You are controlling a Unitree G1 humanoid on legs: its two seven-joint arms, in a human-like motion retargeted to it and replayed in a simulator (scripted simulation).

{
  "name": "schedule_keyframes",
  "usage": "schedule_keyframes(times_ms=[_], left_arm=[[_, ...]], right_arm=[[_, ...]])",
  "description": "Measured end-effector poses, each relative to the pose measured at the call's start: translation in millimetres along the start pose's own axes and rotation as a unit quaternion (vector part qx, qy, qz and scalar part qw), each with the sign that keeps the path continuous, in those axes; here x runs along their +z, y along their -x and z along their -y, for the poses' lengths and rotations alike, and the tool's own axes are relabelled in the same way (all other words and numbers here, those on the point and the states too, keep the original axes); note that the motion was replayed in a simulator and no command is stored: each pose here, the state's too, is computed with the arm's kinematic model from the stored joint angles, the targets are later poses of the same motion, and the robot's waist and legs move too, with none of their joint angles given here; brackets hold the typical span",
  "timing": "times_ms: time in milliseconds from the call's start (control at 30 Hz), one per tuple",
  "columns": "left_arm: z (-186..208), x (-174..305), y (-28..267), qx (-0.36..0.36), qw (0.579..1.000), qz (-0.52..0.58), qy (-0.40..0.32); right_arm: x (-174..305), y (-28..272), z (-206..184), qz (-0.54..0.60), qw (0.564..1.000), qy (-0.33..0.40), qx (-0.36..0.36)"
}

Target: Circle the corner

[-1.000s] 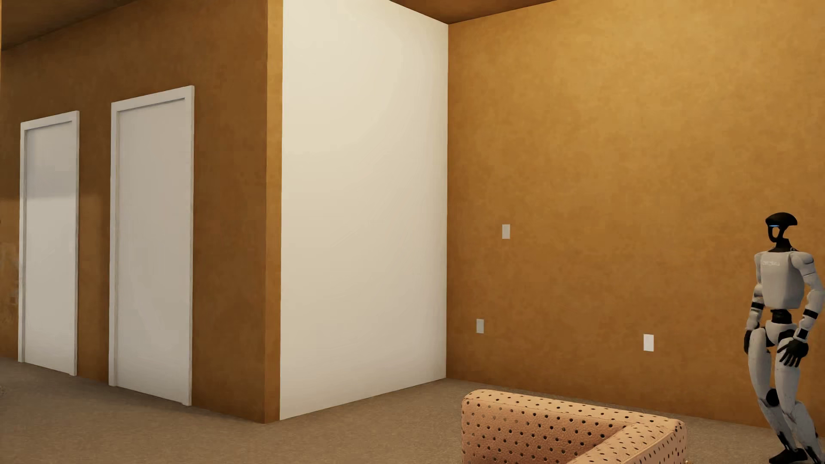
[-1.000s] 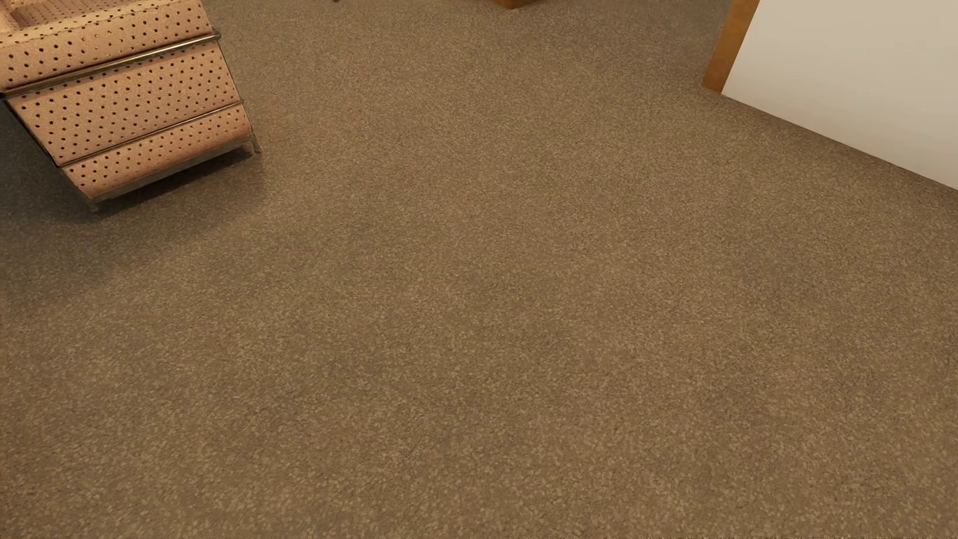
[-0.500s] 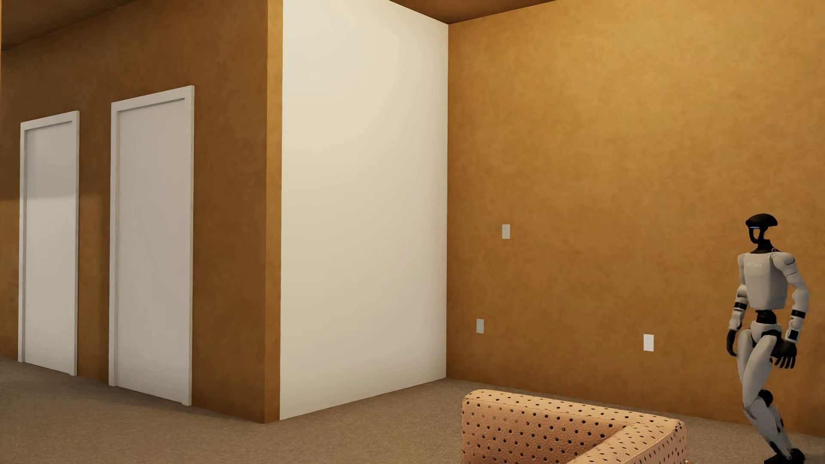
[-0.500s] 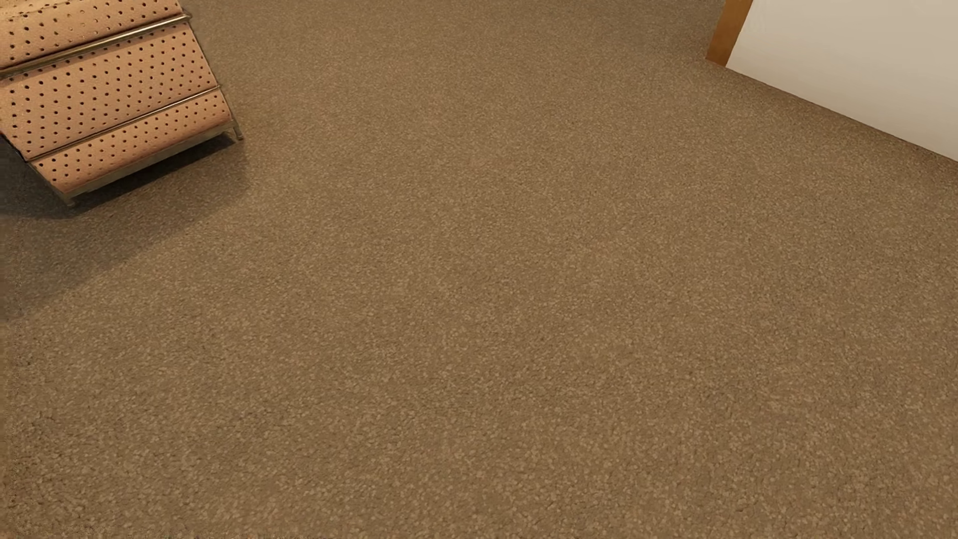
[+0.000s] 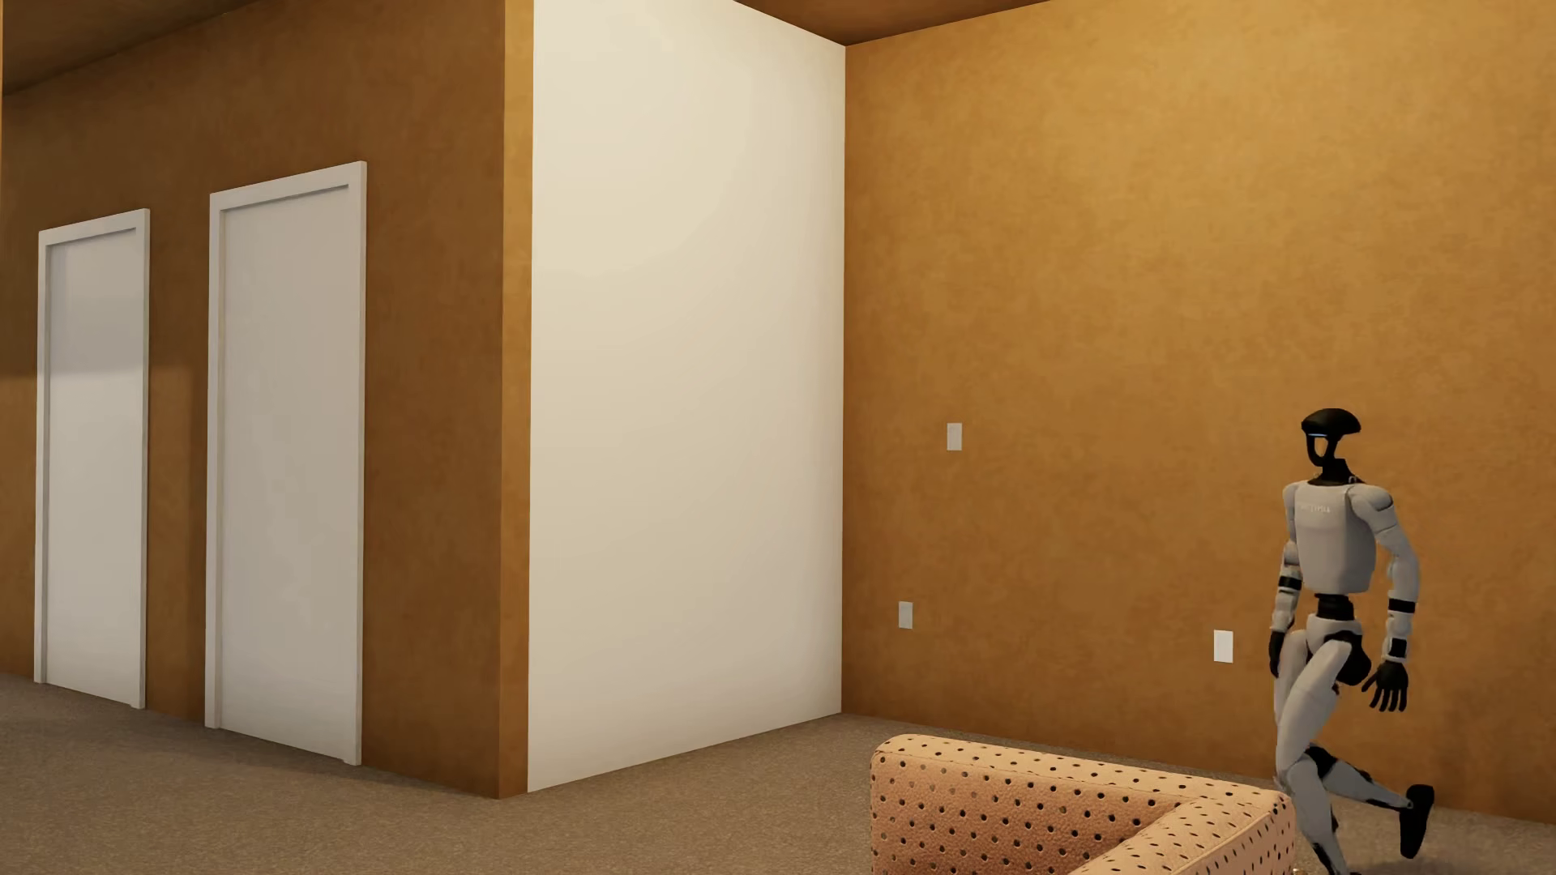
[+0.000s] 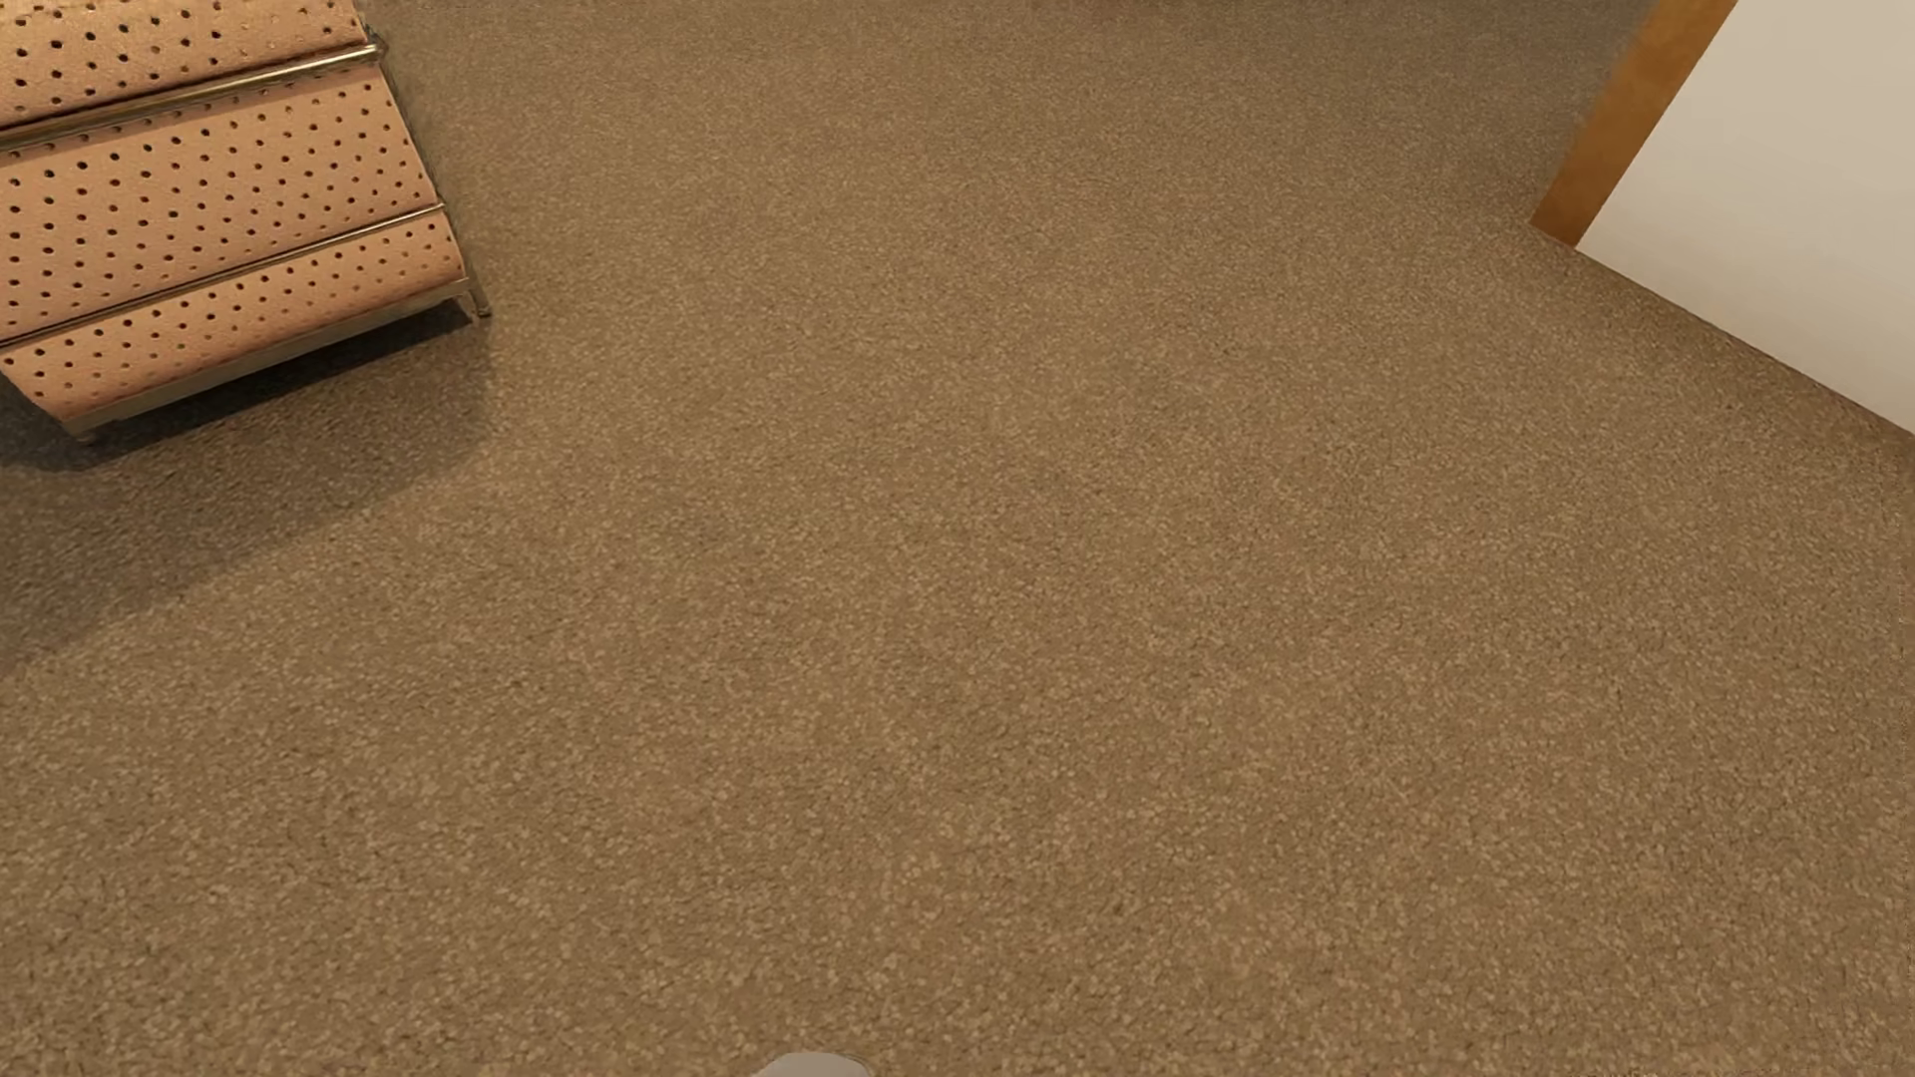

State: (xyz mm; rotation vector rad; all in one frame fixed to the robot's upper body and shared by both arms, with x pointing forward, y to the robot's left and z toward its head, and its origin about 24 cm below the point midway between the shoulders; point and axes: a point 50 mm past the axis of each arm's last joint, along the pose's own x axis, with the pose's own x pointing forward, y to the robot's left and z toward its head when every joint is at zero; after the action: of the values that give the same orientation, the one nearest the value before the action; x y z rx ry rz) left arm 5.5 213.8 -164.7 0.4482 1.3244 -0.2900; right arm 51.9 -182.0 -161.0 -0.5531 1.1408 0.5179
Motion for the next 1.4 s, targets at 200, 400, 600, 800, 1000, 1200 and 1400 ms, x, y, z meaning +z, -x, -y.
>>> schedule_keyframes(times_ms=[200, 400, 600, 800, 1000, 1200, 1400], left_arm=[[-27, 65, 0, 0.031, 0.992, 0.117, -0.018], [-49, 85, 2, 0.063, 0.987, 0.146, 0.005], [-15, 41, -2, 0.015, 0.997, 0.073, -0.017], [-6, 3, 4, 0.007, 1.000, 0.021, -0.005], [0, -24, 5, 0.002, 0.999, -0.037, 0.007], [-30, 48, 1, 0.034, 0.995, 0.090, -0.018], [-50, 46, 6, 0.073, 0.992, 0.101, 0.037]], right_arm=[[-33, 13, -16, -0.039, 0.999, -0.023, 0.012], [-49, 19, -30, -0.065, 0.997, -0.018, 0.031], [-14, 5, 6, -0.018, 1.000, -0.020, -0.015], [56, 5, 81, 0.100, 0.989, -0.015, -0.109], [24, 2, 41, 0.052, 0.994, -0.061, -0.071], [-28, 8, -8, -0.041, 0.999, -0.034, -0.001], [-67, 25, -33, -0.097, 0.995, -0.015, 0.036]])
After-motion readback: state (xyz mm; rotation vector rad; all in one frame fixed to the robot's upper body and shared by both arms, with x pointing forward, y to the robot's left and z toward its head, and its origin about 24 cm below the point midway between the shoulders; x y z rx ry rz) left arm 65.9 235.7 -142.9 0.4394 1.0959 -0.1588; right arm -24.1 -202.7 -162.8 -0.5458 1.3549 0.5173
